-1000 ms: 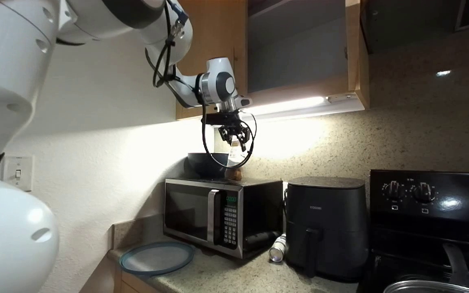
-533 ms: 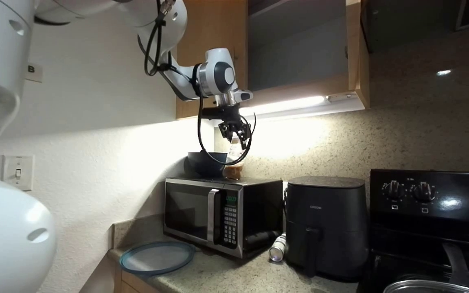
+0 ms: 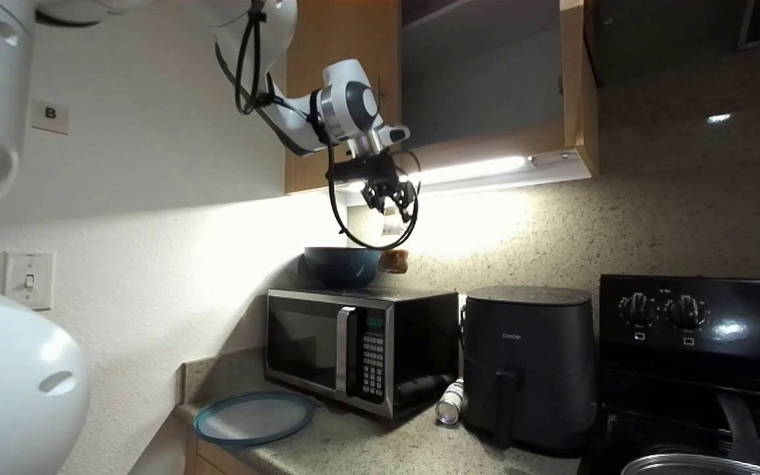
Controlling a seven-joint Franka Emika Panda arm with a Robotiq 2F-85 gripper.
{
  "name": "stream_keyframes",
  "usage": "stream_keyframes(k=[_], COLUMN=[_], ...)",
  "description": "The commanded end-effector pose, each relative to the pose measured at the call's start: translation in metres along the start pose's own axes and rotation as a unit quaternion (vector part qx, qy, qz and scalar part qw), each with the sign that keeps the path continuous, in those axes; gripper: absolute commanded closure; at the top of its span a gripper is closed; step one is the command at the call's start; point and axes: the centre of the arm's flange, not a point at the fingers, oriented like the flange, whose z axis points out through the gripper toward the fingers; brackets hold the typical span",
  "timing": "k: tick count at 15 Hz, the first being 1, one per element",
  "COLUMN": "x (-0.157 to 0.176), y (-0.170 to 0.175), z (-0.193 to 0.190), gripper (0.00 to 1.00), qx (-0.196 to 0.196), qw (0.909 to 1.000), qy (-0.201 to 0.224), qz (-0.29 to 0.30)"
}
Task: Put the bottle in the top cabinet
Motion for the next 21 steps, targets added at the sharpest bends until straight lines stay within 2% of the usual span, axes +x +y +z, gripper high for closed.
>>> stream_keyframes(k=[1,4,8,9,10,11,21], x=[-0.002,0.004,0.01,0.011,0.024,0.024,0.024], y=[0.024,0.041,0.054,0.053,0.053,0.053,0.052], z=[-0.06,-0.102,-0.137,-0.135,-0.136,-0.137,-0.131], gripper=[0.74,0.74,0.74,0.74,0.74,0.49,0.49], qx=[-0.056,-0.096,-0.133,-0.13,-0.126,-0.127,-0.128], qw=[0.9947,0.9824,0.9564,0.9554,0.964,0.963,0.9641], qy=[0.082,0.149,0.234,0.237,0.21,0.212,0.207], qz=[0.027,0.059,0.113,0.118,0.104,0.107,0.106])
